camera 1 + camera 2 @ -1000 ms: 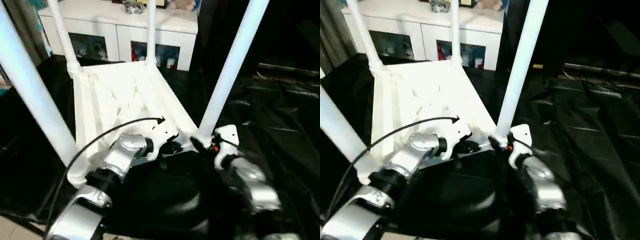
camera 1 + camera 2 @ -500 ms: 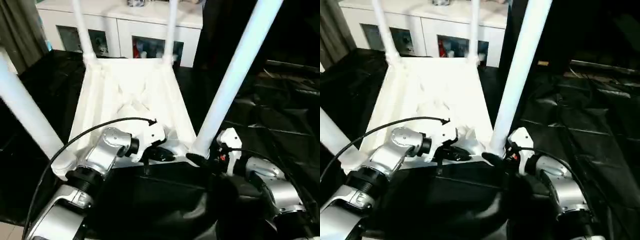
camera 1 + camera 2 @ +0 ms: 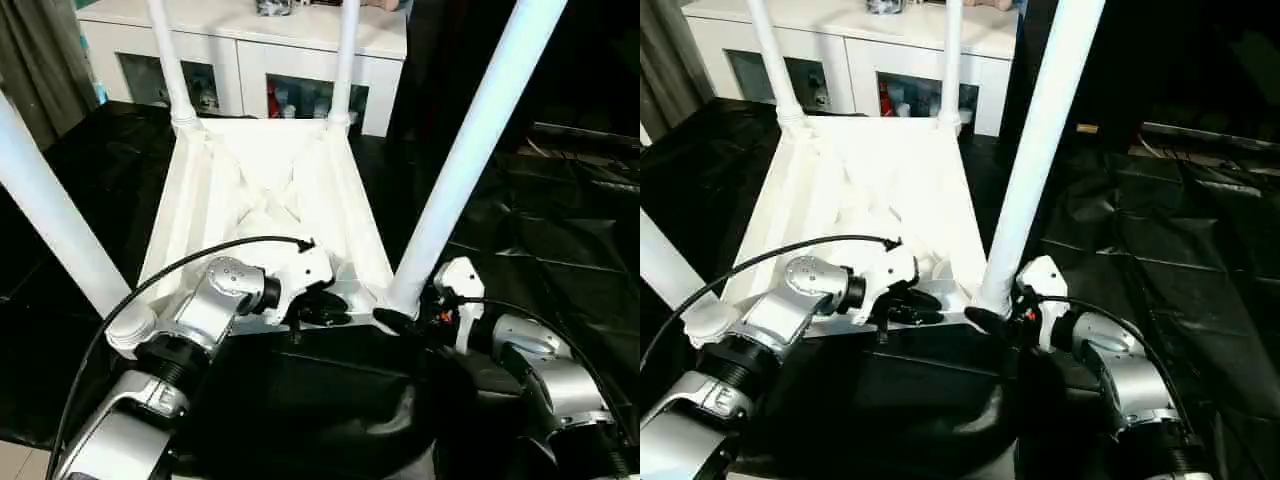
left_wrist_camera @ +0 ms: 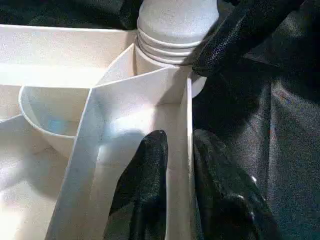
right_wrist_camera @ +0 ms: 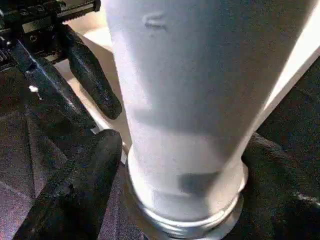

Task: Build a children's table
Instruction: Rotate leg to tighten

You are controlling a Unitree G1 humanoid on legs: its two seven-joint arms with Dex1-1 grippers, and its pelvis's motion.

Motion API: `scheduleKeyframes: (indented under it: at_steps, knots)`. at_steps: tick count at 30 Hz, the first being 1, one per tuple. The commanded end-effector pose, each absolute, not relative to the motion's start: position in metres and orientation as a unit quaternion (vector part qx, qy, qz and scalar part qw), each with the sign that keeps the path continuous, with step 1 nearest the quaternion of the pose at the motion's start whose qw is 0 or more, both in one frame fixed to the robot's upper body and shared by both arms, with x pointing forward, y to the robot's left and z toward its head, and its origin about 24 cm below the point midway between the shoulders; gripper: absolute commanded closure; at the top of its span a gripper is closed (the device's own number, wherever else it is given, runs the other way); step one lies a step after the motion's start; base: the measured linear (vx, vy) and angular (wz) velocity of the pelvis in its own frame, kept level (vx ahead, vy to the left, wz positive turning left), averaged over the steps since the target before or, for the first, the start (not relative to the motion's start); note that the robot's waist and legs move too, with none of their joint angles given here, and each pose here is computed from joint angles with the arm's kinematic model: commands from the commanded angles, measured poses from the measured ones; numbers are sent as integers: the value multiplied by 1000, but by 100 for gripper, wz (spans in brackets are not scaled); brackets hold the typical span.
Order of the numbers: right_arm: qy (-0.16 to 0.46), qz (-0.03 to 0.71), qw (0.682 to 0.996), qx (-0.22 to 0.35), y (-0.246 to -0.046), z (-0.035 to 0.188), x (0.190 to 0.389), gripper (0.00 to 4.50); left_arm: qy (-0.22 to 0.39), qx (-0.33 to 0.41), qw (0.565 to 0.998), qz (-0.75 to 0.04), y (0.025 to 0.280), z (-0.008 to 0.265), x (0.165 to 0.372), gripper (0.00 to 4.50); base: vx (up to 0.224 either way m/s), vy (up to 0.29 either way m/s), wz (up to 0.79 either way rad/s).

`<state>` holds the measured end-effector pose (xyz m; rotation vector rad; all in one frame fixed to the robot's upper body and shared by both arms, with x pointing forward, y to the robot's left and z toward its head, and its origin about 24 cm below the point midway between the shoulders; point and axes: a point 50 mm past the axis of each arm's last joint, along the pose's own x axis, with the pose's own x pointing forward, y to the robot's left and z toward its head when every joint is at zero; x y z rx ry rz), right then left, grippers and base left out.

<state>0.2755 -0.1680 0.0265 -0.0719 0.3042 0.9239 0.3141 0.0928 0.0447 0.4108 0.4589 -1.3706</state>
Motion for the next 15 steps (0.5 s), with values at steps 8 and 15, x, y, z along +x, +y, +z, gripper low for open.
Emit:
scheduleKeyframes:
  at_steps: [8,15]
  knots:
    - [144,460,875,-50,-154,27,279,86,273,185,706,-627,96,23,304,439,0,0,0]
    - [144,461,874,-49,-152,25,280,131,272,185,711,-621,97,24,304,450,0,0,0]
